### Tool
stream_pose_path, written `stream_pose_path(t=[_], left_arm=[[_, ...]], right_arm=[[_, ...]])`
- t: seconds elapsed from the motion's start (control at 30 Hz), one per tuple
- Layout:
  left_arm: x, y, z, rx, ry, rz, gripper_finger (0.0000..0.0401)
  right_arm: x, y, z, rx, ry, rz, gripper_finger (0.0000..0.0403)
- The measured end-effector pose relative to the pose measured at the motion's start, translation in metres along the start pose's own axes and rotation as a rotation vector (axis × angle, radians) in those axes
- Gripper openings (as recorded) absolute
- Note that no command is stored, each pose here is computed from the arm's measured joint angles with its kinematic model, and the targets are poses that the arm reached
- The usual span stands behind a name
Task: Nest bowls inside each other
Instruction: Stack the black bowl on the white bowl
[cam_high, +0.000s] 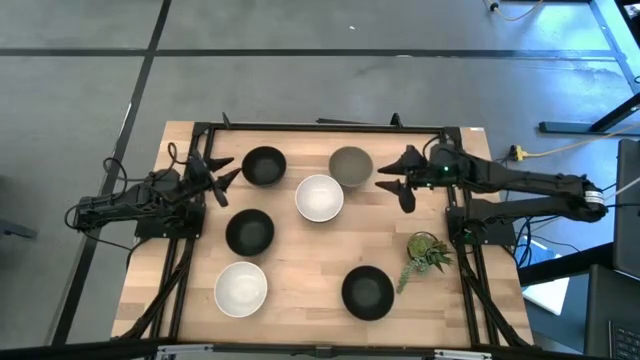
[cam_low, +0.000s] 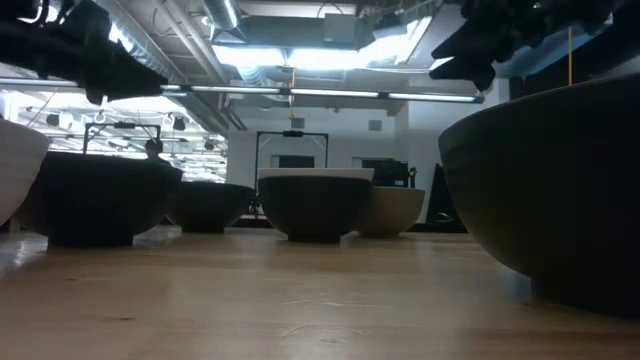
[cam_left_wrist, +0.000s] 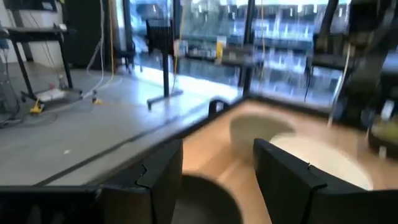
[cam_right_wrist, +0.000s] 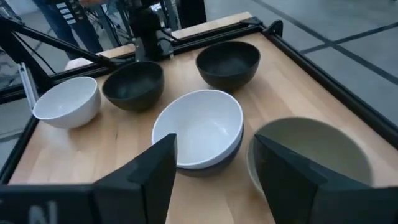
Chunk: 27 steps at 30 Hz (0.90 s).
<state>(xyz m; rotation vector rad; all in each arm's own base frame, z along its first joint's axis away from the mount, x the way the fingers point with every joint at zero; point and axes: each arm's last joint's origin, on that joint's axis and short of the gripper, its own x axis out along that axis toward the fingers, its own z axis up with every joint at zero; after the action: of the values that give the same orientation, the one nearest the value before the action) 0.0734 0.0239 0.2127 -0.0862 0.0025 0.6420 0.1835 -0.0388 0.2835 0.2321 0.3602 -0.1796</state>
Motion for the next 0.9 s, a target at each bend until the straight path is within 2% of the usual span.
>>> stream_pose_path(t=[0.13,0.3,0.47,0.53,0.77,0.9], left_arm=[[-0.0002,-0.0004,0.0067,-0.035,-0.063,-0.003,0.0187],[-0.0002,-0.0004,0.0066,-0.032,-0.062,-0.004,0.0186],[-0.0002,-0.0007,0.0053,0.097,-0.050,-0.010,0.0186],[-0.0001,-0.0006,0.0048,0.111,-0.045,-0.010,0.0186],[-0.0001,-0.0007,0.0048,0.004,-0.044,-0.015,0.0186],[-0.0001,-0.0006,0.0049,0.001,-0.045,-0.011,0.0186]], right_arm=[[-0.0007,0.0004,0.0017,0.000,-0.021,0.004,0.0211],[-0.0007,0.0005,0.0022,-0.001,-0.026,0.005,0.0211],[-0.0007,0.0004,0.0022,-0.003,-0.025,0.004,0.0211],[-0.0007,0.0004,0.0021,-0.003,-0.025,0.004,0.0211],[-0.0007,0.0004,0.0021,-0.005,-0.025,0.002,0.0211],[-0.0007,0.0003,0.0020,-0.006,-0.025,0.000,0.0211]])
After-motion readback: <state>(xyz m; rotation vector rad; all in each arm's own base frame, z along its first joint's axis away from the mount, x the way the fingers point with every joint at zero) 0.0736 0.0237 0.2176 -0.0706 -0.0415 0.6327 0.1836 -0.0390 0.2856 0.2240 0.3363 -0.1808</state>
